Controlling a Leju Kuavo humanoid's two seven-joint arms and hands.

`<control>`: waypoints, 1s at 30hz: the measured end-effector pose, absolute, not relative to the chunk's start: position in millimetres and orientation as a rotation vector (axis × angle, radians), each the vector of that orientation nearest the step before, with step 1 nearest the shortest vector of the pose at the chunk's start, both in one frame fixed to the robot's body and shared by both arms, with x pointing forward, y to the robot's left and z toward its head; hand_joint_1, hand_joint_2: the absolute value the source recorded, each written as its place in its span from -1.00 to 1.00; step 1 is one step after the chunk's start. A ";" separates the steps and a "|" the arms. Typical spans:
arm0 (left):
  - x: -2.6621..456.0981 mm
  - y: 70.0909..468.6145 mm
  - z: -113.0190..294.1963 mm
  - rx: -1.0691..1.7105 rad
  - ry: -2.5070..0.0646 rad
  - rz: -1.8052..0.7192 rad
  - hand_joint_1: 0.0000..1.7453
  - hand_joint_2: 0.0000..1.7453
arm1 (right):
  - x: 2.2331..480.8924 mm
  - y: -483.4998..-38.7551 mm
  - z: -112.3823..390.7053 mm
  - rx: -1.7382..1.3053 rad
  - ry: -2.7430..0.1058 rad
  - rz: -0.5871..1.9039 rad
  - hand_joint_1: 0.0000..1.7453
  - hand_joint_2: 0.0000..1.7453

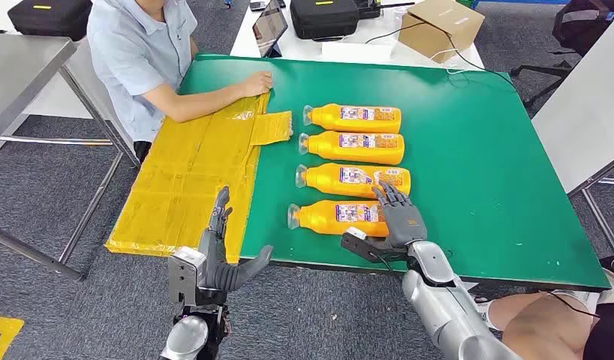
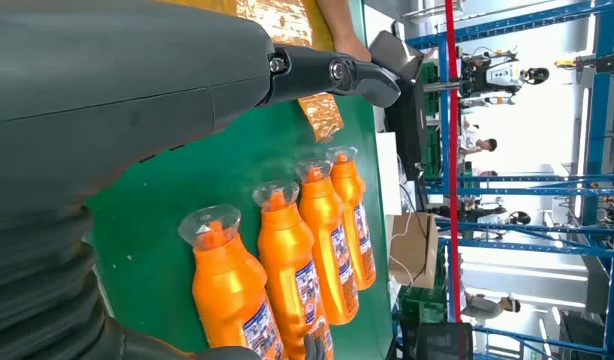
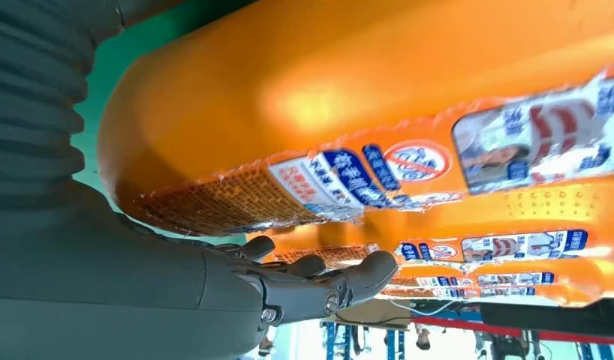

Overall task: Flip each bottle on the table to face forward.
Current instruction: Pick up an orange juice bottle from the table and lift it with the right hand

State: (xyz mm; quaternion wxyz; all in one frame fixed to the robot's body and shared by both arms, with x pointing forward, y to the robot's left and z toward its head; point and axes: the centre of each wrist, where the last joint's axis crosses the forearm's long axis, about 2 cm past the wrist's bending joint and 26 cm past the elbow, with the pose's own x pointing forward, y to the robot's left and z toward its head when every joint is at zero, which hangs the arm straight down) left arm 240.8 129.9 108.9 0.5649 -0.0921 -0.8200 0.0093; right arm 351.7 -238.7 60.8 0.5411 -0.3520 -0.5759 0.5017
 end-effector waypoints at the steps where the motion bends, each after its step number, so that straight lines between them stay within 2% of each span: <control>1: 241.0 129.9 108.9 -0.217 -1.929 0.022 -1.00 1.00 | 352.6 -238.5 61.0 -0.832 -1.357 1.201 0.85 1.00; 4: 242.2 129.9 109.3 -0.216 -1.931 0.022 -1.00 1.00 | 357.6 -237.6 62.8 -0.810 -1.308 1.248 1.00 1.00; 21: 244.7 133.8 108.0 -0.188 -1.940 0.036 -1.00 1.00 | 368.0 -239.0 62.4 -0.752 -1.088 1.366 1.00 1.00; 26: 245.0 134.3 107.5 -0.185 -1.941 0.036 -1.00 1.00 | 365.0 -238.6 59.0 -0.700 -1.121 1.357 1.00 1.00; 30: 245.5 135.1 107.4 -0.181 -1.943 0.054 -1.00 1.00 | 357.0 -240.1 51.6 -0.471 -1.310 1.221 1.00 1.00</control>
